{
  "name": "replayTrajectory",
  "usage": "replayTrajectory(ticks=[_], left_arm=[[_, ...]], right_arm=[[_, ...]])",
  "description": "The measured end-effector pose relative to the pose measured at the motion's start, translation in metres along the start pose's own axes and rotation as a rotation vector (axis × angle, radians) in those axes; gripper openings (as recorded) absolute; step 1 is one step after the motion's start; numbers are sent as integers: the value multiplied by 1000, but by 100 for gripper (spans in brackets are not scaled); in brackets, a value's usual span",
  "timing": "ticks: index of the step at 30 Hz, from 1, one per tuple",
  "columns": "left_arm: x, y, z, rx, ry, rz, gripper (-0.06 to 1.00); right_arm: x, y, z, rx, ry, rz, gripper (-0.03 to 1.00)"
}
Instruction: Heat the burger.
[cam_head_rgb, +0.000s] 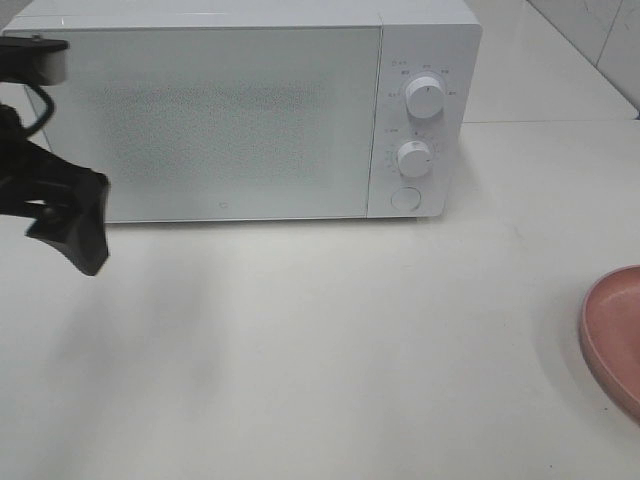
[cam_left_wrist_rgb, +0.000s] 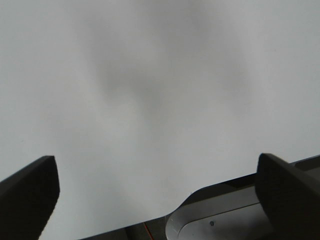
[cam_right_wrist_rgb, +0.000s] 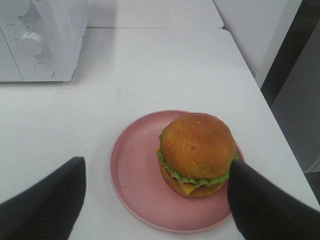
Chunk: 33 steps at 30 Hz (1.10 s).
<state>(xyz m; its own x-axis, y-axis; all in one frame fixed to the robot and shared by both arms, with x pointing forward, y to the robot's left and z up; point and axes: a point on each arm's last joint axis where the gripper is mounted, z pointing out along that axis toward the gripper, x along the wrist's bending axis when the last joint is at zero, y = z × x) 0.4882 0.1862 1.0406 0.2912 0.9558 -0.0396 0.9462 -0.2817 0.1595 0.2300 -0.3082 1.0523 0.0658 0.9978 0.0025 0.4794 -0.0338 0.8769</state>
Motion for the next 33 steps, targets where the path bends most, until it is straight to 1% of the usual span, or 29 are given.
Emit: replayTrajectory(ticks=[1,2,3,4,5,6,7,8,9,10,11,12,15,16,17,18,20,22,23,25,26,27,28,30,31,33], left_arm=[[16,-3,-7,5,5,-56,99],[24,-6,-11,6,8,-89,99],[24,-6,-11,6,8,-89,99],[42,-11,-19,4,18,-151,99],[49,-15,-23,0,22,-171,99],[49,-15,-23,0,22,-171,99],[65,-24,-28,-14,31,-221,99],[71,-29,-29,-18,36,-241,99],[71,-29,-29,-18,36,-241,99],[86,-41,-31,-23,48,-298,99],[93,-49,-31,-27,54,-324,99],[102,-63,-30,-33,64,-370,99],[105,-70,-29,-38,69,-389,99],[107,-83,-25,-43,75,-418,99],[105,-94,-24,-56,78,-424,99],[105,-94,-24,-56,78,-424,99],[103,-100,-24,-61,78,-420,99],[95,-122,-23,-80,83,-383,99],[95,-122,-23,-80,83,-383,99],[89,-137,-21,-103,88,-370,99],[89,-137,-21,-103,88,-370,99],[87,-142,-20,-114,90,-369,99],[83,-153,-17,-138,95,-365,99],[81,-158,-15,-152,97,-364,99],[77,-169,-10,-187,104,-362,99],[76,-173,-9,-198,106,-361,99]], right_arm=[[0,0,0,0,0,0,76],[0,0,0,0,0,0,76],[0,0,0,0,0,0,76],[0,0,0,0,0,0,76],[0,0,0,0,0,0,76],[0,0,0,0,0,0,76],[0,0,0,0,0,0,76],[0,0,0,0,0,0,76],[0,0,0,0,0,0,76],[0,0,0,0,0,0,76],[0,0,0,0,0,0,76],[0,0,0,0,0,0,76],[0,0,0,0,0,0,76],[0,0,0,0,0,0,76],[0,0,0,0,0,0,76],[0,0,0,0,0,0,76],[0,0,0,0,0,0,76],[0,0,0,0,0,0,76],[0,0,0,0,0,0,76],[0,0,0,0,0,0,76],[0,0,0,0,0,0,76],[0,0,0,0,0,0,76],[0,0,0,0,0,0,76],[0,0,0,0,0,0,76],[0,0,0,0,0,0,76],[0,0,0,0,0,0,76]])
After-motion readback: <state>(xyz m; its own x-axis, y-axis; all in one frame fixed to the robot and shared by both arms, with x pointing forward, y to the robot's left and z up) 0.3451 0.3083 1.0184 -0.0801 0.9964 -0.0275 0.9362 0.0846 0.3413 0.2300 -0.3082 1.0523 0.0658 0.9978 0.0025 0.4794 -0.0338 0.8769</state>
